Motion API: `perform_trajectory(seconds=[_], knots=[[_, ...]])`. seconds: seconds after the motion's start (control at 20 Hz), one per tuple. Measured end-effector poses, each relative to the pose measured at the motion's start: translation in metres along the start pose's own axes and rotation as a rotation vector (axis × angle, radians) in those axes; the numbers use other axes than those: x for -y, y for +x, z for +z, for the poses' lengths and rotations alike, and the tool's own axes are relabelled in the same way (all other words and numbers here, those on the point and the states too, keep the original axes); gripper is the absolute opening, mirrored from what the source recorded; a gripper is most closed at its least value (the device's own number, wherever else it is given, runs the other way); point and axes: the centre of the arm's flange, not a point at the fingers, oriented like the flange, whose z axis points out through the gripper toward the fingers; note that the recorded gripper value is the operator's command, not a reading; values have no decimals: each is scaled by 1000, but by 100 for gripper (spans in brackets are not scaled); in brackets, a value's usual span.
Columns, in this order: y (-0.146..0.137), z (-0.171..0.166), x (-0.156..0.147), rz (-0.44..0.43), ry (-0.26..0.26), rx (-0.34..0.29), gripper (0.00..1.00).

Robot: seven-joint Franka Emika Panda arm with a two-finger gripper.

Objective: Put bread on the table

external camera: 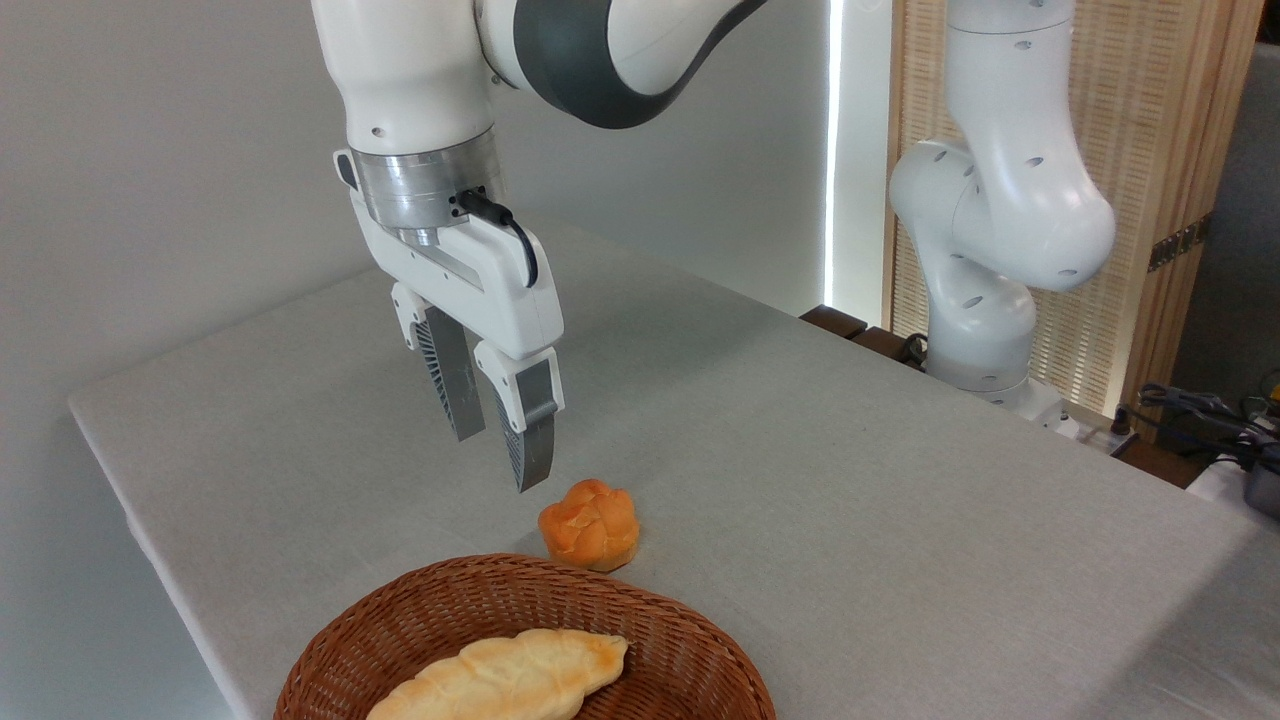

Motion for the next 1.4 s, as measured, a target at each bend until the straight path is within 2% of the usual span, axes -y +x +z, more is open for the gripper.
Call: perform_trajectory(seconds=[0.35,0.65,0.85,1.2,1.4], knots=[[-4,1,3,-5,-6,7,100],[-22,4,39,59,48,-31,100],[-35,26,67,83,76,-30,100],[-26,78,89,71,113,-23,100],[-23,96,96,71,126,-20,100]])
